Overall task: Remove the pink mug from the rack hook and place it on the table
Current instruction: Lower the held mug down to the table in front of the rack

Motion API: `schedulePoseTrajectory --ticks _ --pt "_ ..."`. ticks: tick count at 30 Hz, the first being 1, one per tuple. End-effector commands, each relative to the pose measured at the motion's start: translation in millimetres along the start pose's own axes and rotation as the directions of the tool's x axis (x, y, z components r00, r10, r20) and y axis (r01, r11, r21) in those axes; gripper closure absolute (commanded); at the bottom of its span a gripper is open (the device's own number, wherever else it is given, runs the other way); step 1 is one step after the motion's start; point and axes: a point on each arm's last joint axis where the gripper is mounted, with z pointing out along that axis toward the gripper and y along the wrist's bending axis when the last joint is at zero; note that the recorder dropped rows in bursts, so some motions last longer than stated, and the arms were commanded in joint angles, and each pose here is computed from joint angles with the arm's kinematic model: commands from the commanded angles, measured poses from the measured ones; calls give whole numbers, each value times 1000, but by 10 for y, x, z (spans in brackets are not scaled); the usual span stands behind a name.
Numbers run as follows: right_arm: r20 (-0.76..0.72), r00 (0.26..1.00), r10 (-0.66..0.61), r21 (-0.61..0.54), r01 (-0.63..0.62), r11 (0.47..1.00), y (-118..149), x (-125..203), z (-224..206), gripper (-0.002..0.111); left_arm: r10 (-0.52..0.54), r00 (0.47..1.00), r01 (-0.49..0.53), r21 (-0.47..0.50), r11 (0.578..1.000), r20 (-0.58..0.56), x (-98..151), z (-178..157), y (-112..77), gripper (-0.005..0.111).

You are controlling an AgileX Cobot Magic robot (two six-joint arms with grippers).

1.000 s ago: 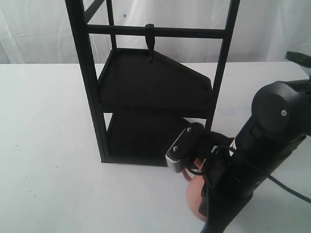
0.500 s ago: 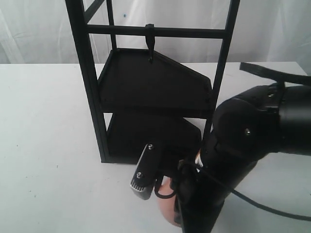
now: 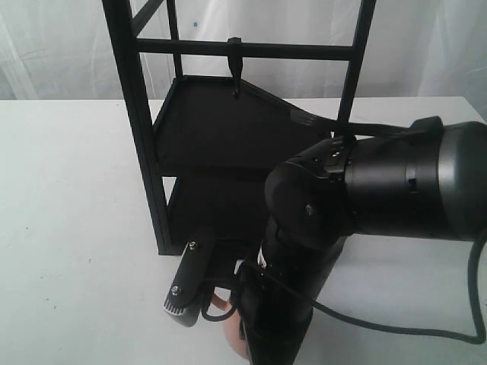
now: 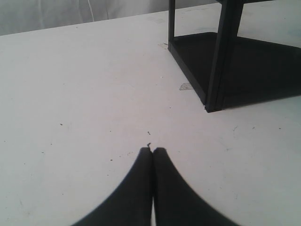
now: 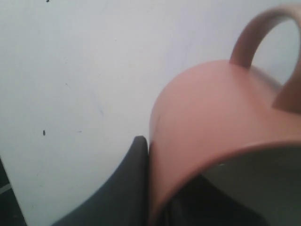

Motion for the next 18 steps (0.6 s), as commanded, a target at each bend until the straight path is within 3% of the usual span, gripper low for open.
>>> schedulePoseTrajectory --ticks 1,18 --pt "16 1000 -25 22 25 999 -23 -40 -47 108 -1 1000 1 -1 1000 0 8 0 0 107" --pt "13 996 -90 82 88 993 65 -146 29 108 -1 1000 1 -1 1000 0 8 0 0 107"
